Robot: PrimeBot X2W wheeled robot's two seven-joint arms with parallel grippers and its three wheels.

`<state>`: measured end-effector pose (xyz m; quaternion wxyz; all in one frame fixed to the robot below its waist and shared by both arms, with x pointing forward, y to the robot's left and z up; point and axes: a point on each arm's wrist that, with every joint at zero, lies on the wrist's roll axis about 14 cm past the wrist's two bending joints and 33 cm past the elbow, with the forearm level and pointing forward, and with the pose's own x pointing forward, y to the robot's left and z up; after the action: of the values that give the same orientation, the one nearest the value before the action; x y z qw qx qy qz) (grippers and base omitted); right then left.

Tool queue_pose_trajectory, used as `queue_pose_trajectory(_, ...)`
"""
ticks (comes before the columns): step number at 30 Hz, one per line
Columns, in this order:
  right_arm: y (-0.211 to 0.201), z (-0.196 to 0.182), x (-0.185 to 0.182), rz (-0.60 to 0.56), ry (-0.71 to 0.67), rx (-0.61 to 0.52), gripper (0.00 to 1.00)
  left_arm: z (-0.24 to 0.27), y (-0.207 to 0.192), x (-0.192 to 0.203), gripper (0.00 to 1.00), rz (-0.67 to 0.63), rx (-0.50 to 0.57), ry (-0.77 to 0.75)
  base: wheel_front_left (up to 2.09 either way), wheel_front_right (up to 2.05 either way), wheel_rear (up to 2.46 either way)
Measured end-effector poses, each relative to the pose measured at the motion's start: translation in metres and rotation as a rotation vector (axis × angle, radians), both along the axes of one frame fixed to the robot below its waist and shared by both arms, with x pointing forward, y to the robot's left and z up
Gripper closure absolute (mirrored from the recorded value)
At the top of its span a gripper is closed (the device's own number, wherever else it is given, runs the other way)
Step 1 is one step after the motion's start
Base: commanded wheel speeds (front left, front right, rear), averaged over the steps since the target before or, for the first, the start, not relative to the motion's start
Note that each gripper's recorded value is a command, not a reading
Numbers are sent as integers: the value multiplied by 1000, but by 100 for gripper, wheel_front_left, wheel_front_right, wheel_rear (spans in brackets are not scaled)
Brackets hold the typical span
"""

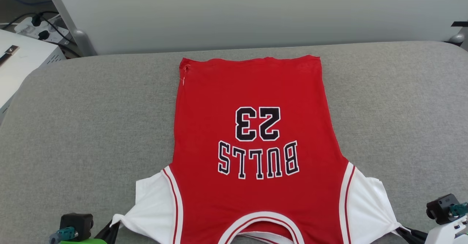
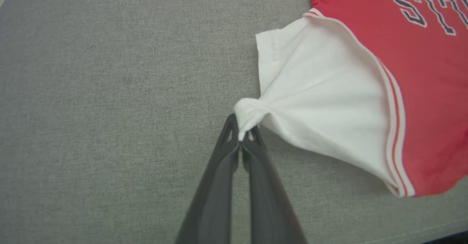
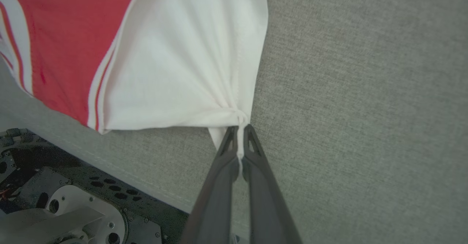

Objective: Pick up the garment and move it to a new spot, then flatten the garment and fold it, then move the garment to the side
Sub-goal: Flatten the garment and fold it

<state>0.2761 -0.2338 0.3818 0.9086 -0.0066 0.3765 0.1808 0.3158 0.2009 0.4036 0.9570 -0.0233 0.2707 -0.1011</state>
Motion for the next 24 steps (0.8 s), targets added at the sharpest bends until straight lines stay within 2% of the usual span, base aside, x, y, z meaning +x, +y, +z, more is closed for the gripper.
queue_pose_trajectory(1, 0, -1, -1, -7, 9, 3, 100, 0, -1, 0, 100, 0, -2, 0, 0, 0, 0)
queue_pose_trajectory(2, 2, -1, -1, -9, 18, 9, 84, 0, -2, -1, 100, -3, -4, 1, 0, 0, 0)
queue_pose_trajectory(3, 3, -1, 0, -10, 21, 13, 38, -1, -3, -1, 100, -5, -3, 2, 0, 0, 0)
queue_pose_trajectory(4, 5, 0, 1, -11, 22, 15, 6, -1, -4, -1, 100, -10, 1, 2, 0, 0, 0)
queue_pose_trajectory(5, 5, 0, 3, -10, 22, 14, 0, -1, -5, -1, 100, -17, 5, -1, 0, 0, 0)
queue_pose_trajectory(9, 1, 12, 19, -16, -16, -2, 0, 3, -11, 5, 100, -32, -1, -20, 0, 0, 0)
queue_pose_trajectory(14, -18, 51, 63, -43, -147, -37, 0, 16, -16, 22, 100, -32, -9, -75, 0, 0, 0)
queue_pose_trajectory(16, -27, 78, 90, -51, -231, -62, 0, 23, -21, 28, 100, -41, -10, -106, 0, 0, 0)
queue_pose_trajectory(18, -34, 123, 133, -58, -365, -87, 0, 31, -25, 38, 100, -35, -22, -142, 0, 0, 0)
queue_pose_trajectory(24, -23, 189, 207, -51, -511, -97, 0, 36, -28, 56, 100, -33, -25, -185, 0, 0, 0)
